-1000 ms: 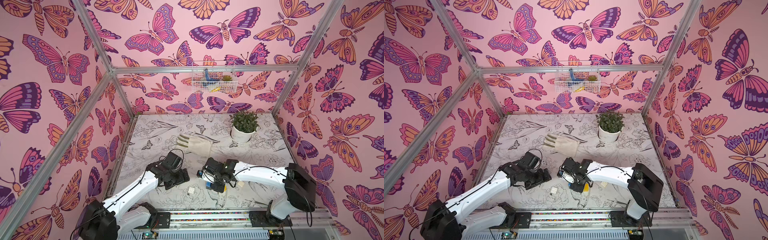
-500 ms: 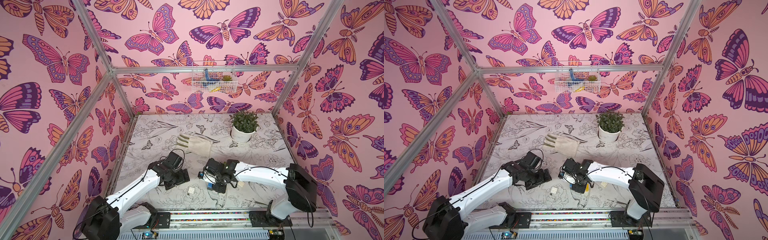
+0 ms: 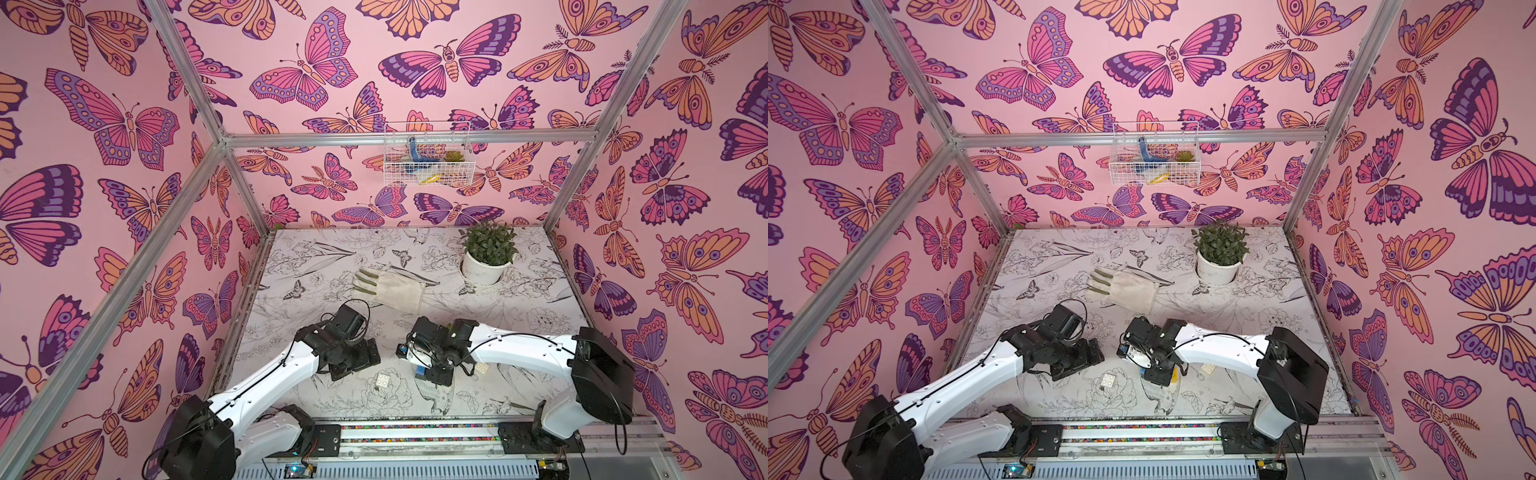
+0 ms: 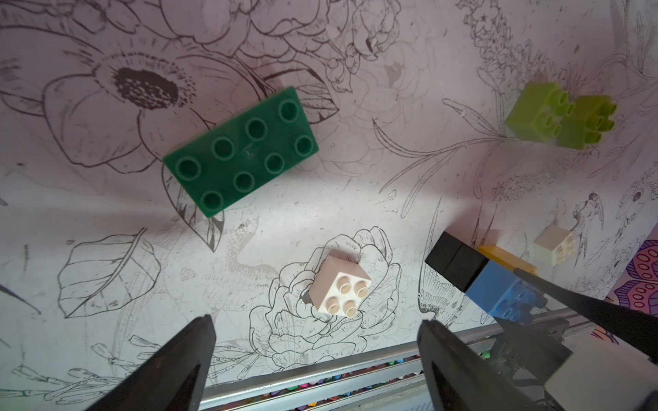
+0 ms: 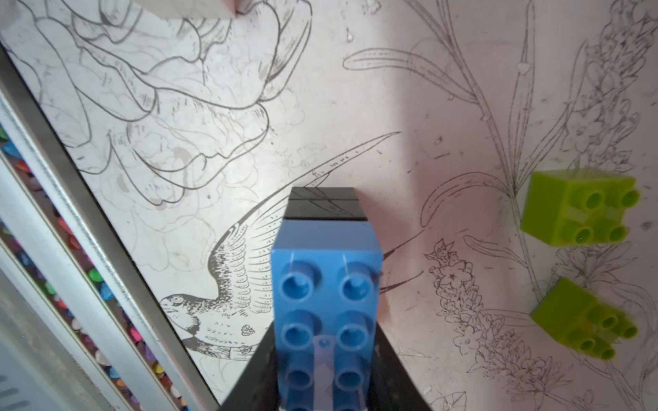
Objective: Assemble a giraffe with lego
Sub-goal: Assemble the lego brick with the lego brick.
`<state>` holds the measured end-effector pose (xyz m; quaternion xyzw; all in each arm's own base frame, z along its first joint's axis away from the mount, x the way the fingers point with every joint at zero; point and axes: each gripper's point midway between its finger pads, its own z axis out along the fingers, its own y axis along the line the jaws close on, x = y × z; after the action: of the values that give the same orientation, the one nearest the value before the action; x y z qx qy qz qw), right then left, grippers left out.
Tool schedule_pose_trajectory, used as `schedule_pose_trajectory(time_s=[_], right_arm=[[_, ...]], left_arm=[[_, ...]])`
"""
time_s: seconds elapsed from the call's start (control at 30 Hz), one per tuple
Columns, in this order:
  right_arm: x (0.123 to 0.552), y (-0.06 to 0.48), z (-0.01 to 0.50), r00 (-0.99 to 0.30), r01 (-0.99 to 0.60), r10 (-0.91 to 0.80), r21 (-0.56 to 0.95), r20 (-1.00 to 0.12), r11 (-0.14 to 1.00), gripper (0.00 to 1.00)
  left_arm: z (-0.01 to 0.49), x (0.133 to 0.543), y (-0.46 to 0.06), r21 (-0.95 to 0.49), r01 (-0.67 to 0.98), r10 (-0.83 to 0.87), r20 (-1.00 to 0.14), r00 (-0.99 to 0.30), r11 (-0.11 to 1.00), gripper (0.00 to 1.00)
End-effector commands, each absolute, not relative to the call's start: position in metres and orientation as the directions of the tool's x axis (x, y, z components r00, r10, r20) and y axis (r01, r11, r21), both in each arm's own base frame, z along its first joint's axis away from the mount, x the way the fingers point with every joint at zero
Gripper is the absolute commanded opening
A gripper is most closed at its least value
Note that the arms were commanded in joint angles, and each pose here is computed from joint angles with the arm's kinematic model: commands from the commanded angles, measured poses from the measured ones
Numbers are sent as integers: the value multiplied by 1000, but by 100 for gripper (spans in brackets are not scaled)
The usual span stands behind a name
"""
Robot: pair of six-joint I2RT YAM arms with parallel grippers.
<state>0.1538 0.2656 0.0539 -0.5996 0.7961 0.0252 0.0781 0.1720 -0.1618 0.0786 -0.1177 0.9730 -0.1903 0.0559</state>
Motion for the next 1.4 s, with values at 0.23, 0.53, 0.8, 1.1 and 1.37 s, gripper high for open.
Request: schedule_pose_trajectory(time_s=[0.23,0.53,0.8,1.1,1.37], right_arm=[[150,242,39,-237,-966,-970,-90,-54,241,2],[148,245,36,-237,-969,-971,-67,-39,239,2],[153,247,55,-261,-958,-960,-96,-96,270,10],[150,245,63,-295,-948,-944,-77,-145,308,3],[150,235,60,-305,-945,-943,-81,-137,317,4]], left_arm=[[74,163,-156,-375,-223,-269,-74,-960,900,95],[74,163,-158,-381,-223,-270,-74,-960,898,96],[69,164,-162,-381,-224,-267,-63,-962,897,96],[64,167,-166,-381,-222,-261,-53,-964,898,96],[63,167,-169,-386,-212,-250,-50,-967,898,96]])
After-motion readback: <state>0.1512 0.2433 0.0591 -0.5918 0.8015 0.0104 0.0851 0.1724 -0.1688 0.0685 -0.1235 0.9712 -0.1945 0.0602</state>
